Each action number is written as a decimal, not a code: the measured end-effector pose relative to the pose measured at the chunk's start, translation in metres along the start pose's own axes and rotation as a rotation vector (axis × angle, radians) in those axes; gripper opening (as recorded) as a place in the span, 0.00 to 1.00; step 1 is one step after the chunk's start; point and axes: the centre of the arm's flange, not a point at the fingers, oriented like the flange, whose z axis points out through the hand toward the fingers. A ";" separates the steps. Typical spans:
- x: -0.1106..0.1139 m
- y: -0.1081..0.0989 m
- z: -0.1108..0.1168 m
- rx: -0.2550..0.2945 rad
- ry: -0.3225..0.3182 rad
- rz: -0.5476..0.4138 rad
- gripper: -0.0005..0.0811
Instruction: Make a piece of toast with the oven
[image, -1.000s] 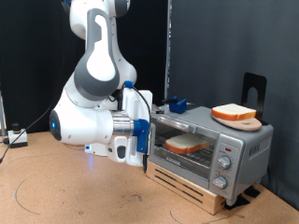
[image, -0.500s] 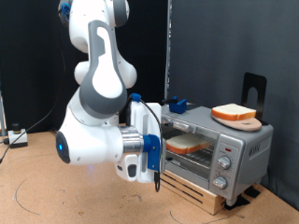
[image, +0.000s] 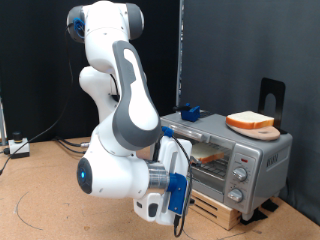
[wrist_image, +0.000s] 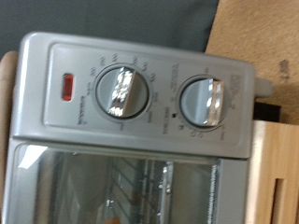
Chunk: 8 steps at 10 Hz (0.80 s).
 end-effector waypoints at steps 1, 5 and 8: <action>-0.003 0.002 0.001 0.015 -0.035 -0.004 1.00; 0.027 0.022 0.017 0.001 -0.090 0.000 1.00; 0.056 0.021 0.049 -0.008 -0.139 -0.029 1.00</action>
